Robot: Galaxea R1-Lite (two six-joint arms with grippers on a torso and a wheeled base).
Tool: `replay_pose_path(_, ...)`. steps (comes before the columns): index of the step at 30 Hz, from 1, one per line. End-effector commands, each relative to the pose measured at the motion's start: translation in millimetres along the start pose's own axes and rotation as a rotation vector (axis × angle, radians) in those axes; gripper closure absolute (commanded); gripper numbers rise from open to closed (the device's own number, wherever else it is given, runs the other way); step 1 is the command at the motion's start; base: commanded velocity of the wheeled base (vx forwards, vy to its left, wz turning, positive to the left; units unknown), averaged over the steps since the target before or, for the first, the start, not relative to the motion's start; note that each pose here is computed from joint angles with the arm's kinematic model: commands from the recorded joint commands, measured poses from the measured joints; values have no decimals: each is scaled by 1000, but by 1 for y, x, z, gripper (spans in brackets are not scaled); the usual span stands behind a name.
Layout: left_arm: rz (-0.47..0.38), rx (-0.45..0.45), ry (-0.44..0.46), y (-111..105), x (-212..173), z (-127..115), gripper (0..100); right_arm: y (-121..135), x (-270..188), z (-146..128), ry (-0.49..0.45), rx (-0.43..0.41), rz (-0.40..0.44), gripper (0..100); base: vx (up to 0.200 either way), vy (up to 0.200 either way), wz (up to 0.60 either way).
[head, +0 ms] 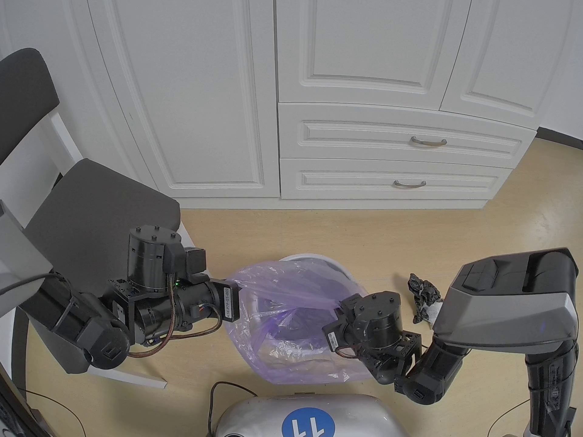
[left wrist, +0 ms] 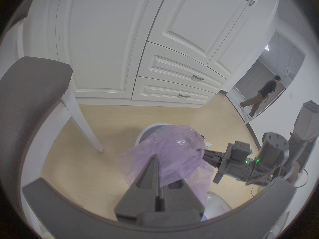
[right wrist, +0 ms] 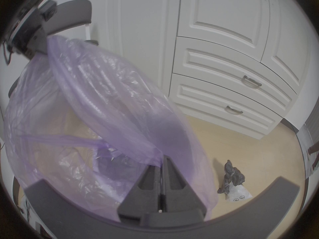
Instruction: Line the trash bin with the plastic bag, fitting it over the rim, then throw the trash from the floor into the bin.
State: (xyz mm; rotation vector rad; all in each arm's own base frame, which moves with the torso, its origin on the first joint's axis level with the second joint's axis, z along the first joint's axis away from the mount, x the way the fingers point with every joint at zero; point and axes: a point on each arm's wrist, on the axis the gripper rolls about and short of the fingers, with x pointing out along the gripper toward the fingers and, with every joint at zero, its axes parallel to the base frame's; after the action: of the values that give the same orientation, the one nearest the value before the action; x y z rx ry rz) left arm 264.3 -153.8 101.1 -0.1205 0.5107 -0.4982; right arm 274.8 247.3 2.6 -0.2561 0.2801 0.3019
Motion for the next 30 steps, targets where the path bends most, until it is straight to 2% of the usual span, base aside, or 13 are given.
replay_pose_path(1,3,1,8,1,2,-2,100,-10,-1,13,-32,22,-20,100,0,0,0)
replay_pose_path(8,13,6,37,3,7,-9,100,-24,1,24,-58,55,35,100,0,0,0)
replay_pose_path(12,115,43,71,8,20,-22,100,-40,10,30,-78,114,54,100,0,0,0)
replay_pose_path(13,169,81,85,11,26,-27,100,-47,16,31,-73,134,51,100,0,0,0)
replay_pose_path(15,210,118,107,13,32,-33,100,-55,22,34,-53,169,37,100,0,0,0)
replay_pose_path(23,207,124,107,11,37,-39,100,-63,42,56,-28,370,43,100,0,0,0)
replay_pose_path(24,207,124,107,11,37,-39,100,-63,42,56,-28,370,43,100,0,0,0)
replay_pose_path(25,201,126,108,9,37,-41,0,-63,46,60,-24,410,41,100,0,0,0)
replay_pose_path(30,192,129,89,7,36,-41,0,-62,53,69,-33,499,45,100,0,0,0)
